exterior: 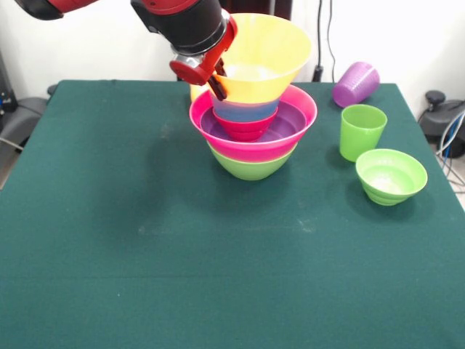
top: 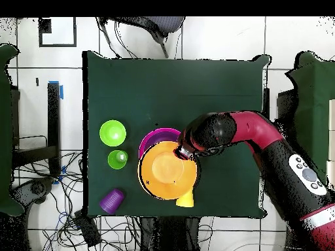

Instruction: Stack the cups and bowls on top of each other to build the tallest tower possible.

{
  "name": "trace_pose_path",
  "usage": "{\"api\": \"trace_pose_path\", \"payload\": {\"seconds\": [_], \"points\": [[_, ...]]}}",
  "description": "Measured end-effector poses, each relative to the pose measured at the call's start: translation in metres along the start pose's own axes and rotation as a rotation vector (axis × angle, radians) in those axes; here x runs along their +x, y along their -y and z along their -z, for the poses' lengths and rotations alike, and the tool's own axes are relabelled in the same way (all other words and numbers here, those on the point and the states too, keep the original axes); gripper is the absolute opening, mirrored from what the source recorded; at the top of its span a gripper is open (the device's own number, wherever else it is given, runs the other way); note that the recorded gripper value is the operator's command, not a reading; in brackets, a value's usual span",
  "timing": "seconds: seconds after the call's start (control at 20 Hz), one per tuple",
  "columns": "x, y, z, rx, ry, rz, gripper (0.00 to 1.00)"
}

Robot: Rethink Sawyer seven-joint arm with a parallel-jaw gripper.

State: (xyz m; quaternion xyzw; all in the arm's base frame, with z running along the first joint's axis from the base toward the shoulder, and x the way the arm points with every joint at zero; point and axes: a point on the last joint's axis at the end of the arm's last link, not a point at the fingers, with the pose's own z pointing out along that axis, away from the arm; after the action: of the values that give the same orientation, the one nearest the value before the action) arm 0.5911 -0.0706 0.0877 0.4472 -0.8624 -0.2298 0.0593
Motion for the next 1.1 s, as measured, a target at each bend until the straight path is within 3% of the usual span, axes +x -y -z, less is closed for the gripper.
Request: {"api": "trace_pose_path", "payload": {"seconds": [0.6,0.65,1.1], "points": [[-0.0008,-0.0006,0.0001,0.000,0.001,0.002,0.00],[-0.0013,-0.0002,0.0000,0.004,0.004,0.003,1.00],[-0.0061,0.0040,0.0001,0.038,0.036,0.005,1.00]]}}
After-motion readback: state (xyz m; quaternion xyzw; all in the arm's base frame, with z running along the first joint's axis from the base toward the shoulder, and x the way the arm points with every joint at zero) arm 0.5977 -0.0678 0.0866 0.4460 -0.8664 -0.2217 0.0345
